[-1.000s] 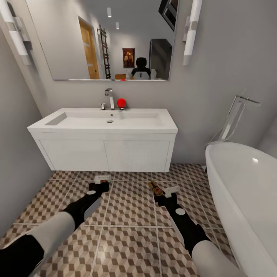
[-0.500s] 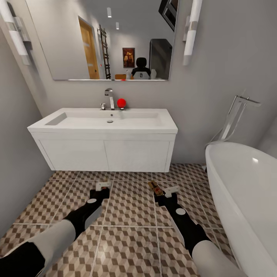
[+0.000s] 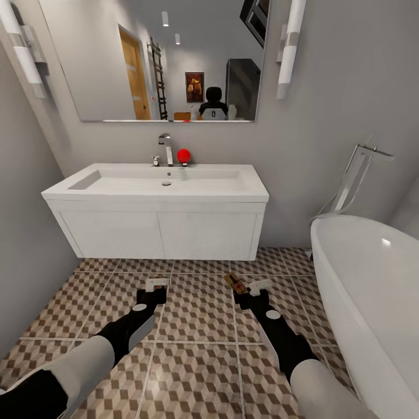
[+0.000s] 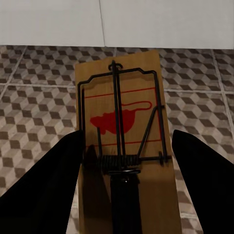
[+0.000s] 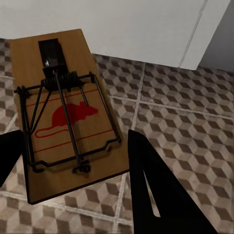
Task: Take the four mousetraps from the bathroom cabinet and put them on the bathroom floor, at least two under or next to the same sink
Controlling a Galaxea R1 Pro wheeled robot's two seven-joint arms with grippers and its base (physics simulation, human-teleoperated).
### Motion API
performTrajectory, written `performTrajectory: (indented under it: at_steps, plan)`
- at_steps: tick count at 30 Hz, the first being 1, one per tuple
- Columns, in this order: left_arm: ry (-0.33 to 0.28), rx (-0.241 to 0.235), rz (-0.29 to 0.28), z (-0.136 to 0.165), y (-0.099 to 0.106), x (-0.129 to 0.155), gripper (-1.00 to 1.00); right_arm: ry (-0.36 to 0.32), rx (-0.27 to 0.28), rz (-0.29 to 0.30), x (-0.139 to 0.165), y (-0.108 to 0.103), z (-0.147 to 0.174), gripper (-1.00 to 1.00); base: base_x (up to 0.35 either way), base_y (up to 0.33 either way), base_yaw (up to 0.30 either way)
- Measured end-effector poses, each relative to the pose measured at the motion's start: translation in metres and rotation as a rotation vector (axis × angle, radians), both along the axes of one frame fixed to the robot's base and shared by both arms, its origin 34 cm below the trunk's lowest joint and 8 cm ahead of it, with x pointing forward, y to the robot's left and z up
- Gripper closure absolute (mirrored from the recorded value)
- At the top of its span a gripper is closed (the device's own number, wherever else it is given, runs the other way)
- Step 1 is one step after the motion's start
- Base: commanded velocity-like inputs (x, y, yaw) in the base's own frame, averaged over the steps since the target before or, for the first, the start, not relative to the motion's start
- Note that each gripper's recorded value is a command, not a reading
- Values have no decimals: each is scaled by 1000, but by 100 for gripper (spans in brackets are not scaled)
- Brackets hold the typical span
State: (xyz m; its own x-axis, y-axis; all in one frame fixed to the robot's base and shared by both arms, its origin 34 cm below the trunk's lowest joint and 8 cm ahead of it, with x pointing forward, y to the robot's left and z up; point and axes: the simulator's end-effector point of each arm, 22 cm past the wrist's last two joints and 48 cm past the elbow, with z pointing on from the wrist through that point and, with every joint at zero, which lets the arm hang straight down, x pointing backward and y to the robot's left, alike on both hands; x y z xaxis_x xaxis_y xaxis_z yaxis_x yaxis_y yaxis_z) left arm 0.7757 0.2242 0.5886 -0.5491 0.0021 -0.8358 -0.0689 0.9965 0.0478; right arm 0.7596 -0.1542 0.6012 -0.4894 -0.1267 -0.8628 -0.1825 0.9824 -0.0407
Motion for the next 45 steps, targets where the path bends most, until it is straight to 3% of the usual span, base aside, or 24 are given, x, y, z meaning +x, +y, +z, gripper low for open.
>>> performTrajectory:
  at_steps: [4, 10, 16, 22, 45]
  plan:
    - [0, 0, 0, 0, 0, 0, 100, -3, 0, 0, 15, 1, 14, 100, 0, 0, 0]
    - [0, 0, 0, 0, 0, 0, 100, -105, 17, 13, 28, 6, 38, 100, 0, 0, 0]
    - [0, 0, 0, -2, 0, 0, 100, -142, 21, 15, 32, 8, 46, 100, 0, 0, 0]
    - [0, 0, 0, -14, 0, -2, 100, -230, 28, 5, 47, 5, 75, 100, 0, 0, 0]
    - [26, -4, -3, -79, -2, -13, 100, -165, 28, 1, 35, 6, 0, 100, 0, 0, 0]
